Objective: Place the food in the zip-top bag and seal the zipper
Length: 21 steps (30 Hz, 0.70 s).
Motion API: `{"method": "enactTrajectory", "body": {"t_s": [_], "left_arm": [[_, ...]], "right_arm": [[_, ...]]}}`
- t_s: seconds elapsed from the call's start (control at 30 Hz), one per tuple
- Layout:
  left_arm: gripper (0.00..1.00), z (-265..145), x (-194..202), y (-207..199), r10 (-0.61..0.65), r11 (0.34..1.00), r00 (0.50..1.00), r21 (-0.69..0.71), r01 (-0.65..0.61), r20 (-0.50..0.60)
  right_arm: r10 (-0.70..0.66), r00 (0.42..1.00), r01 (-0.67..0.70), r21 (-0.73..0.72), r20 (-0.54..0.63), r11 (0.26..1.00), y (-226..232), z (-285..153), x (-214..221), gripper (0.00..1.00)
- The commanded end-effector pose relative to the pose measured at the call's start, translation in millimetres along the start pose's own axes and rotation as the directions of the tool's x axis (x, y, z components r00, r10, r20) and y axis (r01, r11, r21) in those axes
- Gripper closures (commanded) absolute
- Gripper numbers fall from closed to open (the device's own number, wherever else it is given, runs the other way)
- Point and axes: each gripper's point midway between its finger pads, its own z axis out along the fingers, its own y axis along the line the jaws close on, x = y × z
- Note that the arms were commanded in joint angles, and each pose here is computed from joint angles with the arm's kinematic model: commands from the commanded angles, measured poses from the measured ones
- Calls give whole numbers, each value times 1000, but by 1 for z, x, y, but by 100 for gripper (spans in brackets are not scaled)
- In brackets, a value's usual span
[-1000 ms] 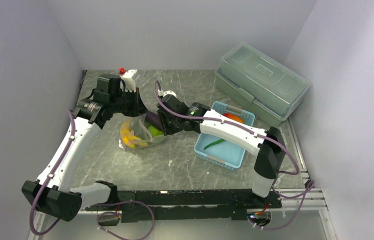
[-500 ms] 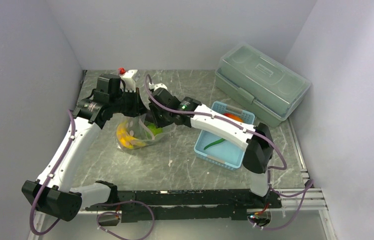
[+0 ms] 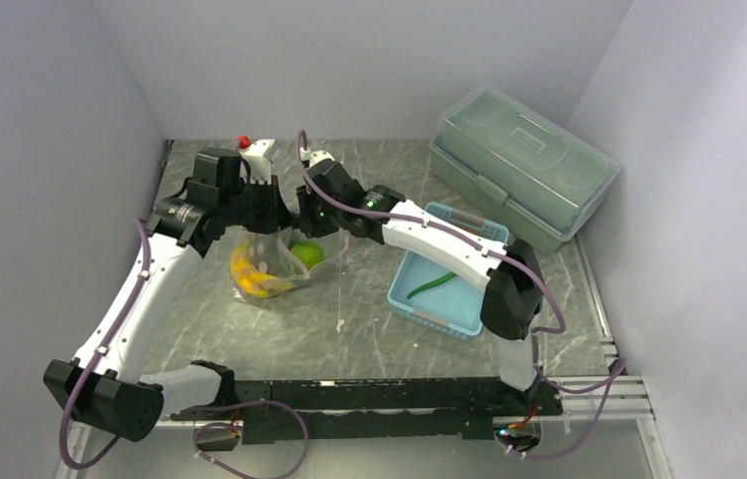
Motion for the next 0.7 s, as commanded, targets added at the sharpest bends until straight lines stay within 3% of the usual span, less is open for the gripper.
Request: {"method": "enactTrajectory", "body": {"t_s": [0.0,0.37,0.67], "left_arm": [[100,-4,-11,-13,43,997,998,58,-46,50],[100,-1,-11,-3,30,1000,999,3,-31,45],[100,0,-11,0,24,1000,999,-13,-24,42]], "right_arm": [[-4,998,7,-62,55,998,10,8,-17,76],[-27,994,36,-82,105,996,11,-27,-29,74],[-47,991,55,-57,124,997,-1,-67,-24,65]]}}
